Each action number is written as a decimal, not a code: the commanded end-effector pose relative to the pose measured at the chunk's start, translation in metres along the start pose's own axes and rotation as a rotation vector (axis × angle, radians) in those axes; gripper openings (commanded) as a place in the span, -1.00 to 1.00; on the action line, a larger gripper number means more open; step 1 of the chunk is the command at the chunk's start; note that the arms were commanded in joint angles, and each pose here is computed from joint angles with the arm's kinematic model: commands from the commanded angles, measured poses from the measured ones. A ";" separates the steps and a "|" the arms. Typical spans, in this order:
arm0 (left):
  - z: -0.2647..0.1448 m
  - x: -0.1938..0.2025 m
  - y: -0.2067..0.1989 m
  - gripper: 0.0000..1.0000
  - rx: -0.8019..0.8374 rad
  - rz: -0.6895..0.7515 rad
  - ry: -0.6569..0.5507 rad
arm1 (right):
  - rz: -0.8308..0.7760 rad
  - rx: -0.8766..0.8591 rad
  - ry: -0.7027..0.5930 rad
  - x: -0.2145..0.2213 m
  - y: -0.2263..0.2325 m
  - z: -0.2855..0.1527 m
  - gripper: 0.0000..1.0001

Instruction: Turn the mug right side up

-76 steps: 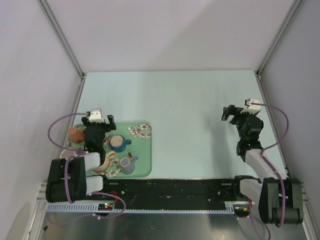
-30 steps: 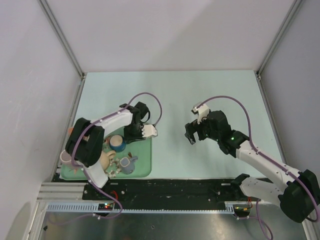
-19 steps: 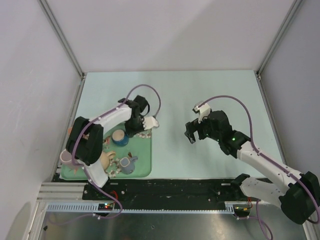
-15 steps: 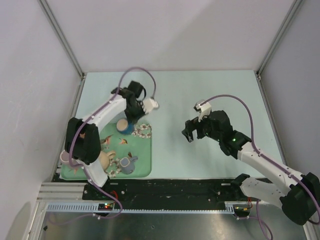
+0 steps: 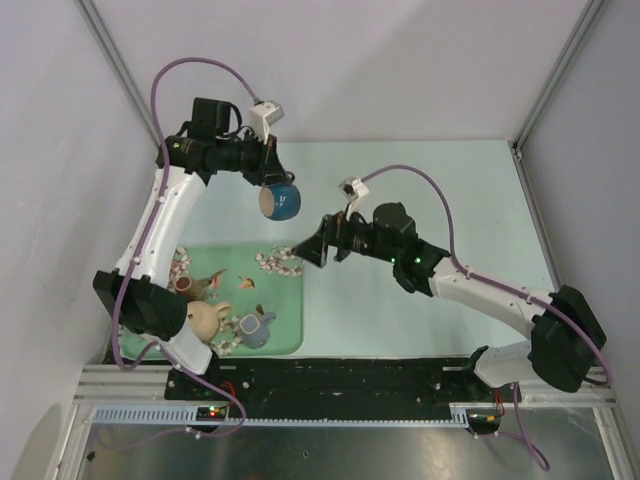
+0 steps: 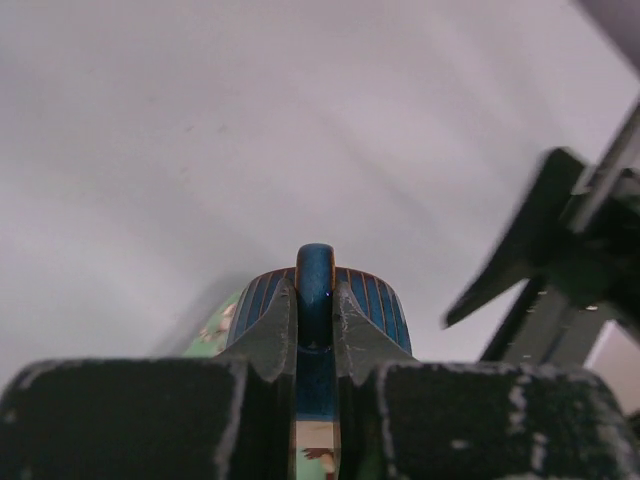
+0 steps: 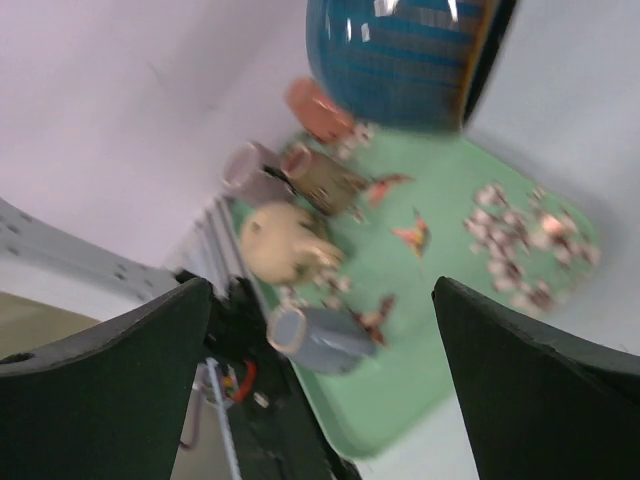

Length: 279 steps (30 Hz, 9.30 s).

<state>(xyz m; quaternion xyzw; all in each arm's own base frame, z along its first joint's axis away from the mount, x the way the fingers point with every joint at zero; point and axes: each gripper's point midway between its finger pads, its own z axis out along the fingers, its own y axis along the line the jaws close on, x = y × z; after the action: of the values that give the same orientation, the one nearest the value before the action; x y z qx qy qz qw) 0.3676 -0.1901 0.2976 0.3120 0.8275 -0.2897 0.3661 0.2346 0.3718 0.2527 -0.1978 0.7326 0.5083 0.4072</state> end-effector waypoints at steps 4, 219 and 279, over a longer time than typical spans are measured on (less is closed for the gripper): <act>-0.049 -0.041 -0.089 -1.00 0.285 -0.016 -0.148 | 0.034 -0.215 -0.196 -0.078 0.063 0.016 0.95; -0.056 0.055 -0.041 -1.00 -0.129 0.194 0.145 | -0.141 0.316 0.096 -0.081 -0.025 -0.063 0.99; -0.089 0.234 0.191 0.61 -0.481 0.389 0.830 | -0.061 0.681 0.626 0.102 -0.174 -0.009 -1.00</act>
<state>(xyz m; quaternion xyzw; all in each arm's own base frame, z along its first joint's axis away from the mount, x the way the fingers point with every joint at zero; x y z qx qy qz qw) 0.3170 0.0622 0.1196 0.4380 0.8858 0.1076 0.1095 0.2755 0.3015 0.0767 -0.2143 0.9457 0.1485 0.1940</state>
